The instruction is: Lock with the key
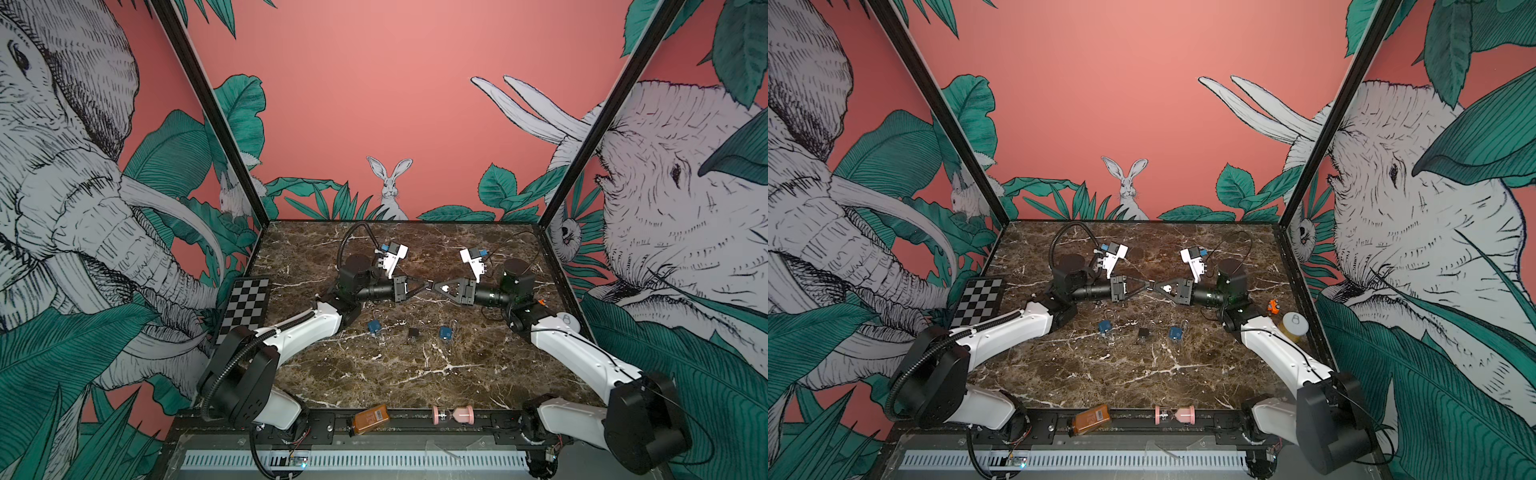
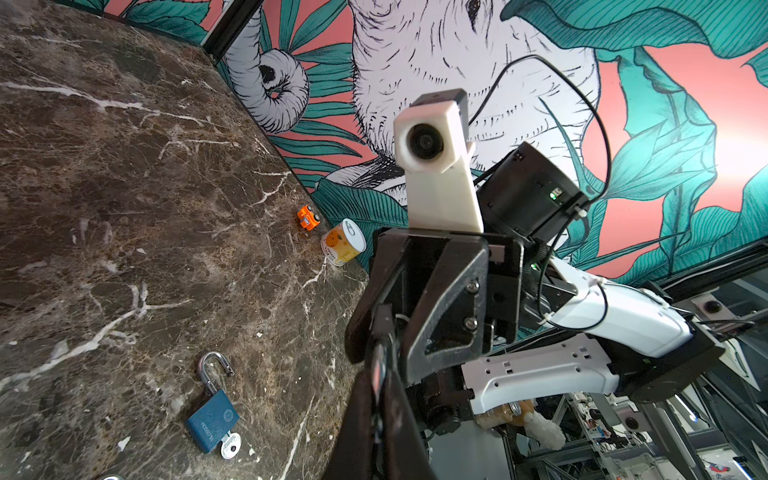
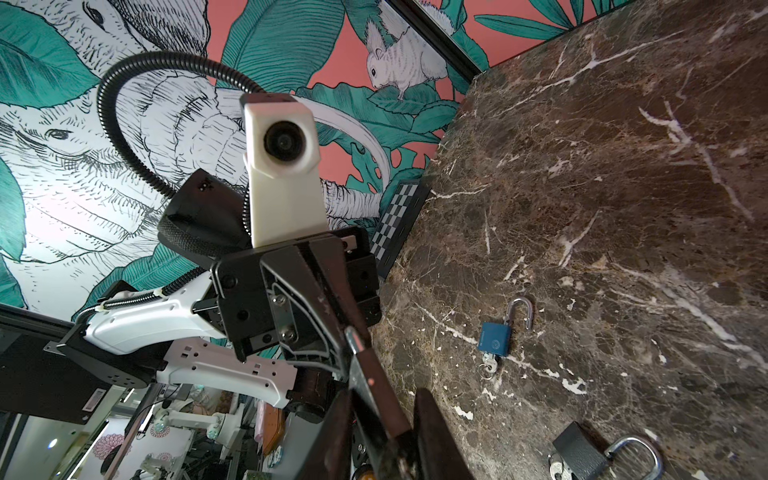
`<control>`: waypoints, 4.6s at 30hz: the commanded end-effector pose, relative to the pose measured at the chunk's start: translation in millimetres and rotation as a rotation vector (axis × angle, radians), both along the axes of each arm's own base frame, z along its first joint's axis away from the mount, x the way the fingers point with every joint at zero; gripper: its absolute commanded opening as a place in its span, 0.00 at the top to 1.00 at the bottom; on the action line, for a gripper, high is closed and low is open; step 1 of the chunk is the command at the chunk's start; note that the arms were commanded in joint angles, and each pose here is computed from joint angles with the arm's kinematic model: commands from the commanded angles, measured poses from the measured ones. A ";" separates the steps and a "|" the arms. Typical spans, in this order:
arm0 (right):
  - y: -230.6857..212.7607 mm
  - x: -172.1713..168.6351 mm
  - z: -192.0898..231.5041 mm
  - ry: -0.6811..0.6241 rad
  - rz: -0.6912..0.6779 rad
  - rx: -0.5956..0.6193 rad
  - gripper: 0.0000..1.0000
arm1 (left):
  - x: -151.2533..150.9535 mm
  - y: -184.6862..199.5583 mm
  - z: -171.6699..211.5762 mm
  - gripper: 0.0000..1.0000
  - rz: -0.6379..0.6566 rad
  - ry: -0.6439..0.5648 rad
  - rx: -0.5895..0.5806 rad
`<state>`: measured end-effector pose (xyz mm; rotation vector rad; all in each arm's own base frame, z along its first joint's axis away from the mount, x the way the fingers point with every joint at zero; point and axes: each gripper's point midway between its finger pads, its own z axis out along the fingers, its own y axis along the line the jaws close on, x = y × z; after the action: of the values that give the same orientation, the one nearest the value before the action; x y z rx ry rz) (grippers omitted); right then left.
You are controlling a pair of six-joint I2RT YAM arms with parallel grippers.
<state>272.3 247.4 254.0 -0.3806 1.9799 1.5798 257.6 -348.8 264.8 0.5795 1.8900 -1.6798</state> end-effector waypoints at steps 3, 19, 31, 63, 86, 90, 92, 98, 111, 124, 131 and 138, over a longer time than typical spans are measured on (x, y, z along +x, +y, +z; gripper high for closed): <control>-3.1 2.1 12.2 -0.054 -0.020 0.035 0.83 | -1.3 2.4 18.9 1.00 -0.005 -0.072 -0.041; -7.4 -8.0 29.5 -0.102 -0.015 0.062 0.83 | 10.0 3.9 7.6 1.00 0.018 -0.034 -0.037; -6.7 -17.0 29.0 -0.107 0.022 0.067 1.00 | -6.7 -2.9 33.4 0.71 -0.126 -0.078 -0.144; -9.2 -17.2 33.6 -0.132 0.010 0.027 1.00 | -29.1 -22.5 30.8 0.77 -0.259 -0.059 -0.129; -14.7 -17.1 35.0 -0.141 -0.009 0.024 1.00 | -33.4 -20.1 26.7 0.76 -0.260 -0.054 -0.129; -15.3 -17.0 34.3 -0.142 -0.009 0.024 1.00 | -34.3 -19.9 26.1 0.78 -0.265 -0.050 -0.133; -15.5 -16.7 34.0 -0.142 -0.011 0.024 1.00 | -34.3 -20.1 26.9 0.78 -0.268 -0.050 -0.136; -16.2 -13.5 33.9 -0.149 -0.023 0.020 1.00 | -35.6 -20.2 27.0 0.78 -0.281 -0.040 -0.148; -16.8 -11.7 30.8 -0.166 -0.026 -0.015 1.00 | -47.5 -25.8 27.9 0.75 -0.361 -0.021 -0.160; -22.1 -10.5 35.2 -0.171 -0.047 -0.002 1.00 | -50.3 -23.3 28.4 0.78 -0.354 -0.035 -0.162; -23.4 -4.7 30.2 -0.160 -0.072 -0.004 1.00 | -53.7 -22.1 35.5 0.80 -0.364 -0.063 -0.179; -23.9 -5.7 31.0 -0.156 -0.074 -0.005 1.00 | -51.0 -22.3 34.2 1.00 -0.339 -0.069 -0.179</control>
<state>251.4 229.6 273.6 -0.4576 1.9055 1.5281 230.8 -374.3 275.6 0.7880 1.7647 -1.9725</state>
